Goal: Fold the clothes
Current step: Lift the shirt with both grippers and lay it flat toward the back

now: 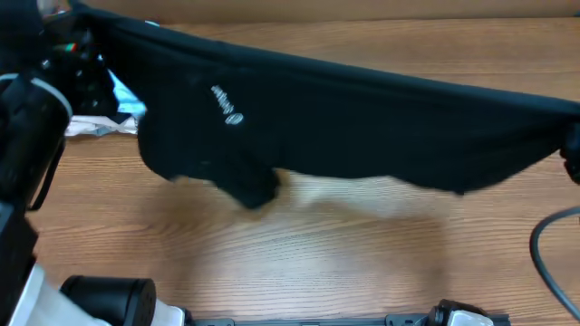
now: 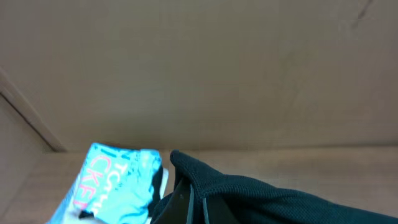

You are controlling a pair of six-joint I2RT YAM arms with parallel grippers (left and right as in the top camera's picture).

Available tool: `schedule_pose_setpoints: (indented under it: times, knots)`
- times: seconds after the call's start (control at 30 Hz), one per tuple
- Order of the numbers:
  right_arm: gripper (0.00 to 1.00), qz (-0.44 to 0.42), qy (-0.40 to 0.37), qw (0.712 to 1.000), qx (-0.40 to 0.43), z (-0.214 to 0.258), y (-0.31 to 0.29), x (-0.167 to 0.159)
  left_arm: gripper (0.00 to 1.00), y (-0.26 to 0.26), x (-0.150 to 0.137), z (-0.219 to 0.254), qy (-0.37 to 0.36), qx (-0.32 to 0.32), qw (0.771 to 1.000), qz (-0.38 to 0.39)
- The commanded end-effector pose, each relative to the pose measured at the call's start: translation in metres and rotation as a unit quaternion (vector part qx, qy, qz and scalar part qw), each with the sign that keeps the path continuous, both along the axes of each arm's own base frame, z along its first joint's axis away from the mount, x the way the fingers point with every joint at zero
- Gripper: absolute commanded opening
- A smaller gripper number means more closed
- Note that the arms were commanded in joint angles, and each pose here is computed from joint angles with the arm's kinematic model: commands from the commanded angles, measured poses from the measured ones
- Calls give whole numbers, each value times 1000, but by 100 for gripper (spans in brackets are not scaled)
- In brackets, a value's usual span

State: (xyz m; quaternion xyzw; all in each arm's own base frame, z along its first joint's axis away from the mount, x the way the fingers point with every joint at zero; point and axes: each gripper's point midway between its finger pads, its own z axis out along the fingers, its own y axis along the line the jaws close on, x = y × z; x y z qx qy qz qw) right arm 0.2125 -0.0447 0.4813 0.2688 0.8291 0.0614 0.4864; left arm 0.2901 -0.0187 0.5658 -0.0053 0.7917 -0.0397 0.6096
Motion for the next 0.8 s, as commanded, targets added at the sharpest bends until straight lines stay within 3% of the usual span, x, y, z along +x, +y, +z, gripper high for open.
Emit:
schedule_pose_setpoints:
  times: [0.0, 0.23, 0.47, 0.67, 0.77]
  knots:
    - [4, -15, 31, 999, -29, -9, -20, 25, 4, 19, 14, 1, -4, 9, 999, 54]
    - [4, 34, 48, 998, -25, -31, -30, 116, 4, 22, 82, -21, 18, 20, 997, 70]
    - [4, 31, -21, 998, -47, -33, -58, 222, 4, 30, 164, -16, -43, 26, 993, 108]
    - [4, 49, -85, 994, -52, -14, -58, 252, 4, 27, 167, 31, -137, 21, 985, 101]
    - [4, 52, -94, 993, -55, -10, -56, 256, 4, 27, 166, 34, -142, 34, 984, 100]
